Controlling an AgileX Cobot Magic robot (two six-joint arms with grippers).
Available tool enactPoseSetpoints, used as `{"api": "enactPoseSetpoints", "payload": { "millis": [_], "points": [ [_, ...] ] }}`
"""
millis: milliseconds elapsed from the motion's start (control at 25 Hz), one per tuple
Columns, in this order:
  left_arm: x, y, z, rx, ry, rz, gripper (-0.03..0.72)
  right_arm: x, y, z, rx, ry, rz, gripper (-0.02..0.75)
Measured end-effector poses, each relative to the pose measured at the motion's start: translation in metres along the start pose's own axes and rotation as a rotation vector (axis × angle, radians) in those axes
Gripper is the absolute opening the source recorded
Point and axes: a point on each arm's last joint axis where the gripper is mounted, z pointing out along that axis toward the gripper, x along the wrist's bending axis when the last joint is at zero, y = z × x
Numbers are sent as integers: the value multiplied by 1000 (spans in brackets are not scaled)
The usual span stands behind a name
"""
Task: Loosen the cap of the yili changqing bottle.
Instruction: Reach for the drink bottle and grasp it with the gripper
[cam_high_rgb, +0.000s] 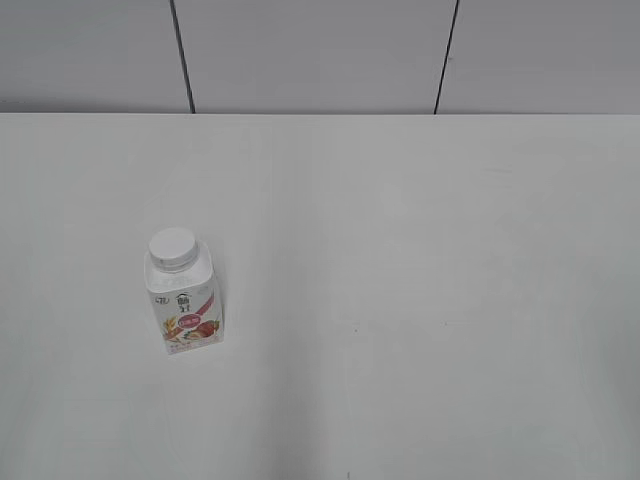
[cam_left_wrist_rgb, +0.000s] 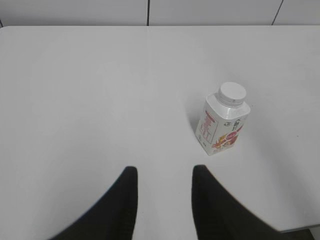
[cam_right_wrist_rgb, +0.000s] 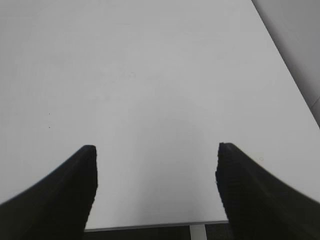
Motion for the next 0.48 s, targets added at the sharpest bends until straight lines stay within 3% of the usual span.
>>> {"api": "enactPoseSetpoints", "payload": {
  "millis": [480],
  "points": [
    [0, 0, 0, 0, 0, 0, 240, 0, 0, 0, 0, 0, 0, 585]
  ]
}}
